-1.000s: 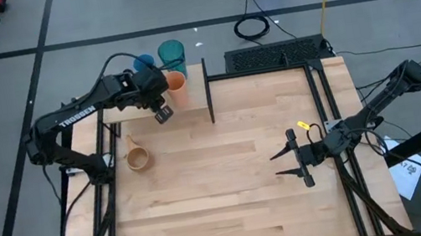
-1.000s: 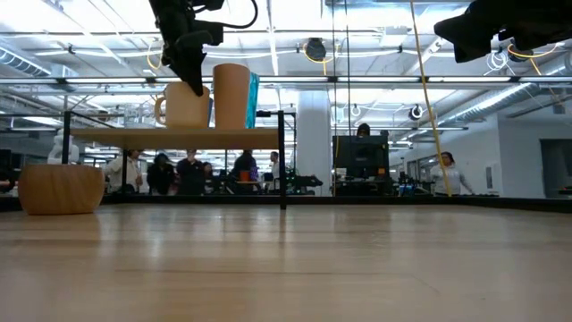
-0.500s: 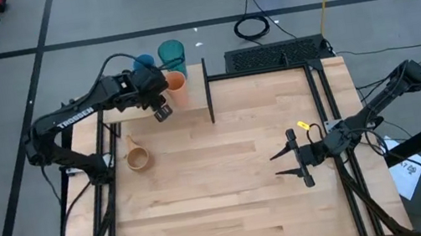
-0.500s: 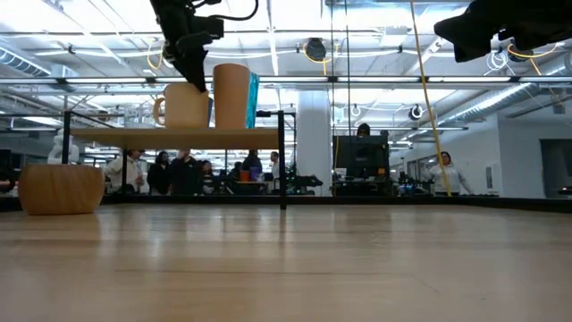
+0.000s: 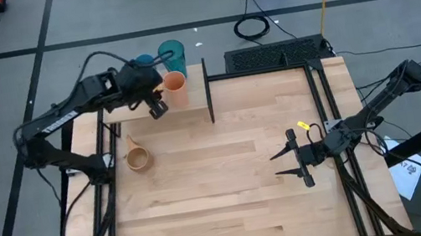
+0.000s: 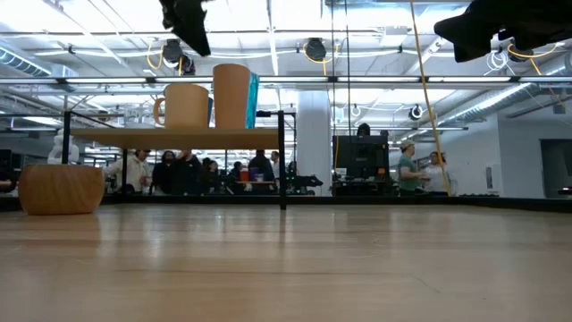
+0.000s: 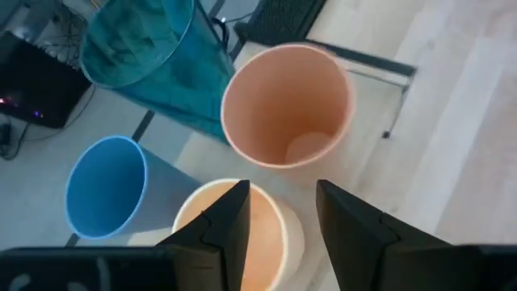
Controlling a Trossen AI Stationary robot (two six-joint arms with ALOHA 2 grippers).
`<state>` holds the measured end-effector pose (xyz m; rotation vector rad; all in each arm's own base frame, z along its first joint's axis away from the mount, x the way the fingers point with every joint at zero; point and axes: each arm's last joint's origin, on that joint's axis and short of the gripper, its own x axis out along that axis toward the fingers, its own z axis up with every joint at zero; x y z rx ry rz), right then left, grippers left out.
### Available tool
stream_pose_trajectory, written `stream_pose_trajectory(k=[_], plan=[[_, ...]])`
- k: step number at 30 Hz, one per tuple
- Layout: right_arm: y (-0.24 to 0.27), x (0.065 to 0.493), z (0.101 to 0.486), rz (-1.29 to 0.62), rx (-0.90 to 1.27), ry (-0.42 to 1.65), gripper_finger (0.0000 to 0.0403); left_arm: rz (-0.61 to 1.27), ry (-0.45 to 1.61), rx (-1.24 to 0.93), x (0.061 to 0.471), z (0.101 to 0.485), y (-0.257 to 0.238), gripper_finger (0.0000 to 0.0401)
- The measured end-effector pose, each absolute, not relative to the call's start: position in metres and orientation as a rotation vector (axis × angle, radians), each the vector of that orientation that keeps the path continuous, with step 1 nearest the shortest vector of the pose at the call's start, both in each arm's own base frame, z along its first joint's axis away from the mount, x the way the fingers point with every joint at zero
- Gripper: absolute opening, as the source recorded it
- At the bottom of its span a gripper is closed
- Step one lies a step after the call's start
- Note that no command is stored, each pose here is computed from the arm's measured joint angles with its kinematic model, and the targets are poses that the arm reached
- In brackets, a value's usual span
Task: Stack small to large cups/mugs on shelf
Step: Put the wooden mug on the shelf
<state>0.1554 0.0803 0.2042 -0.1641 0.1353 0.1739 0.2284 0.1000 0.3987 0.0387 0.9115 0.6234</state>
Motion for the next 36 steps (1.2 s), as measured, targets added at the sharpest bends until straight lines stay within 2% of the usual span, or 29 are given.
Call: stream_pose_trajectory(k=[6,10,23,30,36], plan=[[0.08,0.156,0.205,0.172,-0.141,0.133,0.0208,0.604,0.96,0.066,0.213,0.418,0.073,0.0145],[0.08,0.155,0.205,0.172,-0.14,0.133,0.0208,0.525,0.975,0.1,0.208,0.425,0.047,0.0145],[0.08,0.156,0.206,0.171,-0.127,0.121,0.0208,0.391,0.99,0.068,0.174,0.431,-0.003,0.0145],[0.08,0.156,0.206,0.171,-0.125,0.12,0.0208,0.268,1.082,-0.004,0.171,0.419,-0.03,0.0145],[0.08,0.156,0.207,0.171,-0.122,0.114,0.0208,0.219,1.255,-0.081,0.174,0.379,-0.051,0.0145]])
